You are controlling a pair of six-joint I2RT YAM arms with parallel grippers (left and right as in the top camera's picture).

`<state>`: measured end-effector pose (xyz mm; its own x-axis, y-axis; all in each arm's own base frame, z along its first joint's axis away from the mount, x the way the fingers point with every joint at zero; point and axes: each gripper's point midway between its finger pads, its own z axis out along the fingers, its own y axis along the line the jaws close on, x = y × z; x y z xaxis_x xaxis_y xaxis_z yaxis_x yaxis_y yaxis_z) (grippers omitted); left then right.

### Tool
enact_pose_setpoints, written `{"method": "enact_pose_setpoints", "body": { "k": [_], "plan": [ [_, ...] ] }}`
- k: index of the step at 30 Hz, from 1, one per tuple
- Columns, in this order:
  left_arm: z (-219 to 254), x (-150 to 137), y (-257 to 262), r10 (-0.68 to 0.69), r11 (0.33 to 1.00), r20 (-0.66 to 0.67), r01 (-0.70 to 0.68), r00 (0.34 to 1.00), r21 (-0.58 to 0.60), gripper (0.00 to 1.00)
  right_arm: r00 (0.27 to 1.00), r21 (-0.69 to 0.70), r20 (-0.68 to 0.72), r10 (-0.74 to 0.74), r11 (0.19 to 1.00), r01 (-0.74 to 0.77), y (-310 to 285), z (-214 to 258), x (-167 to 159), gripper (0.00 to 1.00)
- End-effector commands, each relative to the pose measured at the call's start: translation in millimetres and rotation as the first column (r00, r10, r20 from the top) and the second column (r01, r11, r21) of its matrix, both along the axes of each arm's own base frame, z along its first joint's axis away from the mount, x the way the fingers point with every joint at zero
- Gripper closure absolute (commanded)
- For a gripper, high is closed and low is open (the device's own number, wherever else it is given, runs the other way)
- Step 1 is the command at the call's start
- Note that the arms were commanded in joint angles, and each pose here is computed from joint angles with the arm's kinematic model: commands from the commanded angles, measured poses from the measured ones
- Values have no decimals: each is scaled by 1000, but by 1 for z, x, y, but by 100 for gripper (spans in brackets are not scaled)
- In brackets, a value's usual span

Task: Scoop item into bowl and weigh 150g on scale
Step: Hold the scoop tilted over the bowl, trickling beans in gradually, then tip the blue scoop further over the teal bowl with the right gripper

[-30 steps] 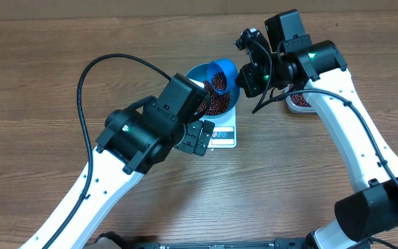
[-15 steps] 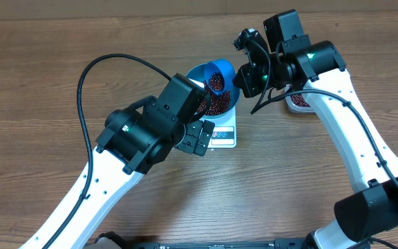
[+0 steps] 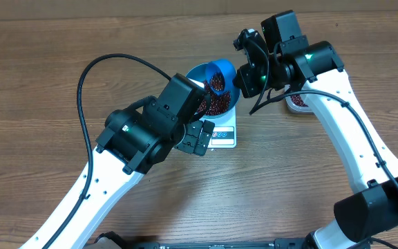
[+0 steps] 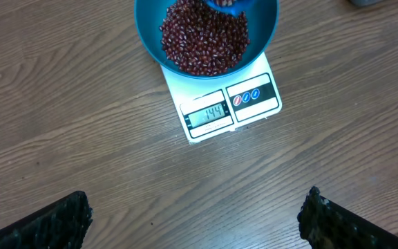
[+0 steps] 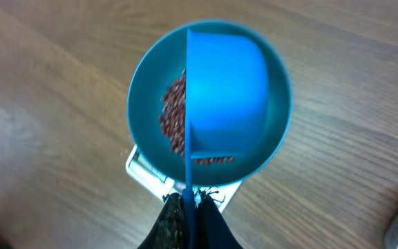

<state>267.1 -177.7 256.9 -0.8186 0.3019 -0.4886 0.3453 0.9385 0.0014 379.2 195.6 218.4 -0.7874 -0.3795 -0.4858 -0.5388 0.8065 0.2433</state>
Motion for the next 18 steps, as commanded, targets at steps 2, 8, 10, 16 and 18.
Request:
{"method": "enact_pose_setpoints", "body": {
  "k": [2, 8, 10, 16, 18],
  "plan": [
    [7, 3, 0, -12, 1000, 21, 12, 1000, 2, 0, 998, 15, 57, 39, 999, -40, 8, 19, -3, 96],
    [7, 3, 0, -12, 1000, 21, 12, 1000, 2, 0, 991, 2, 57, 122, 992, -122, 12, 17, -12, 96],
    [7, 3, 0, -12, 1000, 21, 12, 1000, 2, 0, 998, -9, 56, 40, 999, -39, 7, 17, -4, 96],
    [7, 3, 0, -12, 1000, 21, 12, 1000, 2, 0, 997, 0, 60, -56, 998, 56, 3, 19, 6, 96],
    [7, 3, 0, -12, 1000, 21, 12, 1000, 2, 0, 997, -2, 57, -56, 998, 57, 3, 19, 5, 96]
  ]
}}
